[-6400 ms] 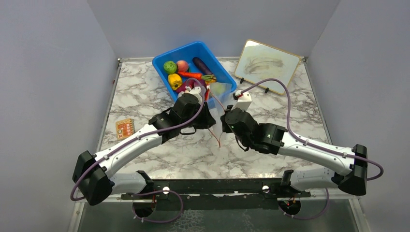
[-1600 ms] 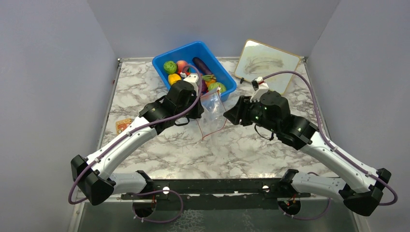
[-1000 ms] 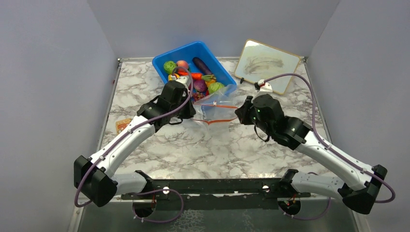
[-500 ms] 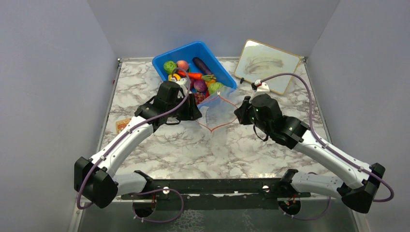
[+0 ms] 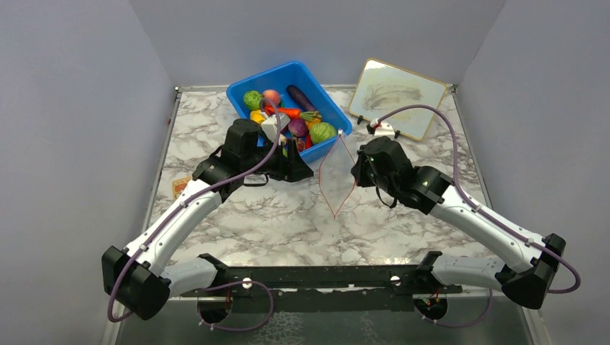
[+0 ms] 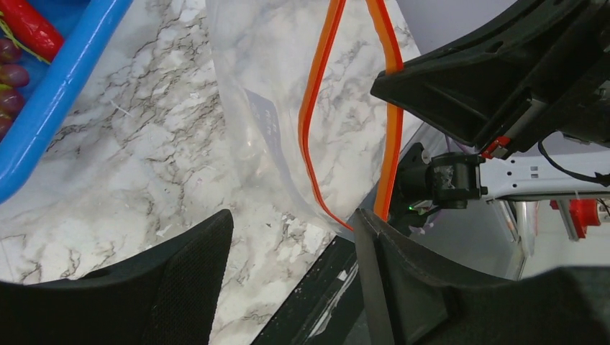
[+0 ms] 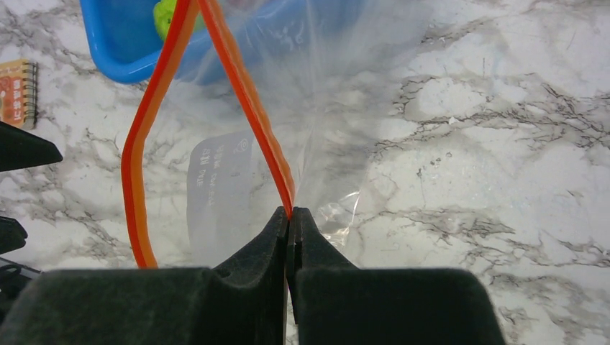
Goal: Place the food in the zip-top bag and seal the zipper
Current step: Open the zipper of the food storage bag, then pick up the fake vegetable from the bin.
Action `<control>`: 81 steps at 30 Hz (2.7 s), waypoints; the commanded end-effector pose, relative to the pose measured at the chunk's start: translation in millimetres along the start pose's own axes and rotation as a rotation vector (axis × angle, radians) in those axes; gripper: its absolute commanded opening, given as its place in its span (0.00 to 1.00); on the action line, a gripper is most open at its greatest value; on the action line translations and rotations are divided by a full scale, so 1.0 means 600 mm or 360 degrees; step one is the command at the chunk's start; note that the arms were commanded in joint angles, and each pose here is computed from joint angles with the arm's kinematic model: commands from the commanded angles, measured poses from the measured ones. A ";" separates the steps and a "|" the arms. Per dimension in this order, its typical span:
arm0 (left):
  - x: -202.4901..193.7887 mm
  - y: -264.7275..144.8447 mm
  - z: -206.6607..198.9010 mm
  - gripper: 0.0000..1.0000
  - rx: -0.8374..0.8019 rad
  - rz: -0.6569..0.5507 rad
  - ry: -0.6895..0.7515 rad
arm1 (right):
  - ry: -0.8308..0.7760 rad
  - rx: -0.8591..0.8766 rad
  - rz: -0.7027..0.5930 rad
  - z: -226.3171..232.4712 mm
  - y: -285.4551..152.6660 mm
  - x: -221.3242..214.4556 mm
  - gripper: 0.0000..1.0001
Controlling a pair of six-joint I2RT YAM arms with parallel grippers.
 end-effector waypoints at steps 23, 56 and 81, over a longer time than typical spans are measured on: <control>0.066 0.051 0.066 0.64 0.0237 -0.0383 0.0432 | -0.0205 -0.0266 0.0073 -0.035 -0.021 0.012 0.01; 0.184 0.170 0.445 0.65 0.1025 0.0658 0.1293 | -0.0185 -0.0061 0.0083 -0.051 -0.054 -0.012 0.01; 0.068 0.175 0.566 0.72 0.1009 0.1061 0.1206 | -0.0142 -0.0057 0.0071 -0.047 -0.053 -0.010 0.01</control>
Point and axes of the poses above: each gripper's point midway between its finger pads, its own y axis out along the fingers, its own z axis along the line the jaws close on, x = y × z, the point moved 5 cm from there along -y, back along the fingers, and after that the axes turned 15 degrees about y, right-handed, at the moved point
